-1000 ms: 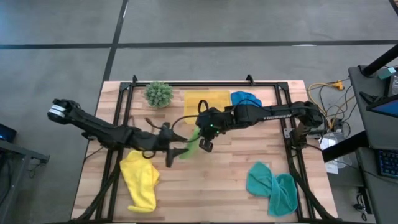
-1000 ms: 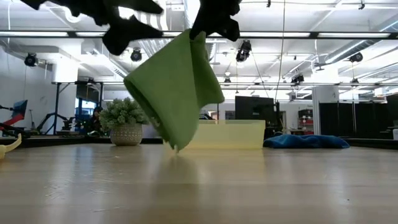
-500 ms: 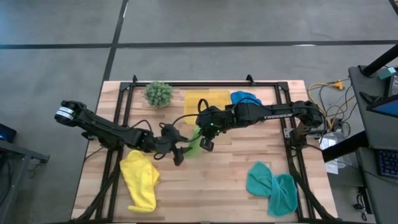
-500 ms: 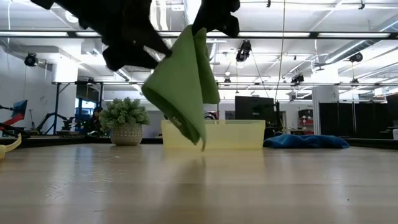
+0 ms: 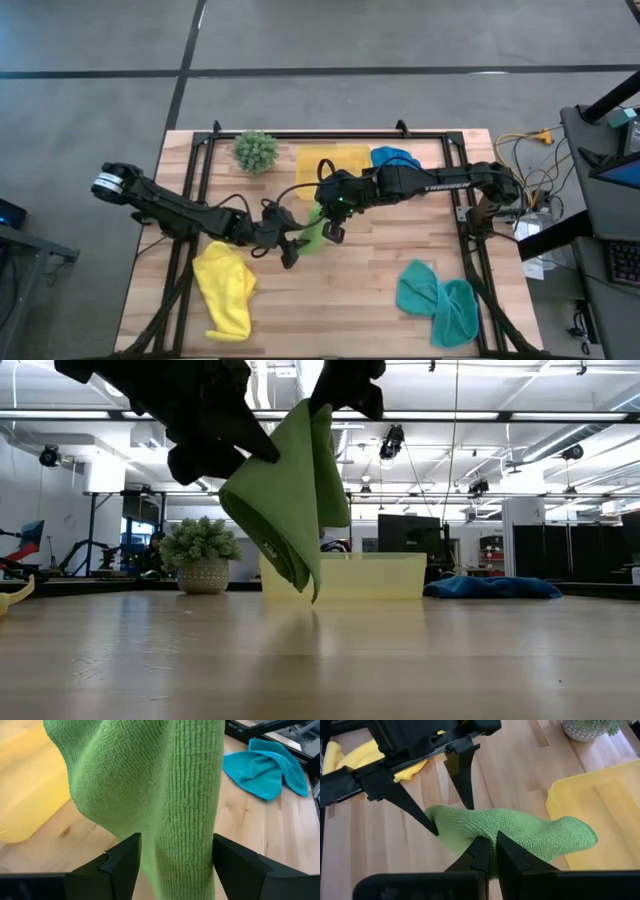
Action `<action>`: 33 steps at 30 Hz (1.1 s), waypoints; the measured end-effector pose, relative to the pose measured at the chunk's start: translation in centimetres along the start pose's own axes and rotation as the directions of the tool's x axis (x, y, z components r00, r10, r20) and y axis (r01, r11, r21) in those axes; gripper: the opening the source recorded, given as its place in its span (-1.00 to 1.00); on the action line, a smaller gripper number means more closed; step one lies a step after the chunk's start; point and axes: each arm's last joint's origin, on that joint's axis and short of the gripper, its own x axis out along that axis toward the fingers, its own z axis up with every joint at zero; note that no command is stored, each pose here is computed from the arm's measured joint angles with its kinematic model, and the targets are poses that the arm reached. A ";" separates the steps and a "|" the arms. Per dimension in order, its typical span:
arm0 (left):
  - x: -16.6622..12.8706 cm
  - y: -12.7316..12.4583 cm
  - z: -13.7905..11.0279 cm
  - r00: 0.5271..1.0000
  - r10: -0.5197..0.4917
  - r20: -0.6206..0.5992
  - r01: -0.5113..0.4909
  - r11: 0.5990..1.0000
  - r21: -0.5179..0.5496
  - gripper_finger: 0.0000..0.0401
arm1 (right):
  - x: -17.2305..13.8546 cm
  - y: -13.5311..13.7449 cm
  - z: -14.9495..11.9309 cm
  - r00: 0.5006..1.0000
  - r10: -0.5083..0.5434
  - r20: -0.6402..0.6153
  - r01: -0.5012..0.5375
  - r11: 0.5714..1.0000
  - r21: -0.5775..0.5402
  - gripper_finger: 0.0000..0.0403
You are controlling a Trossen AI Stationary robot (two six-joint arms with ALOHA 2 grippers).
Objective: Fold microfiber towels
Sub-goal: Put the green towel into the yellow bin
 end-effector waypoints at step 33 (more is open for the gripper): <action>-5.3 3.6 9.9 0.981 0.187 -0.042 -0.142 0.855 0.499 -1.00 | -4.8 -5.5 -0.7 0.987 -0.116 -0.114 0.094 0.979 -0.180 -0.94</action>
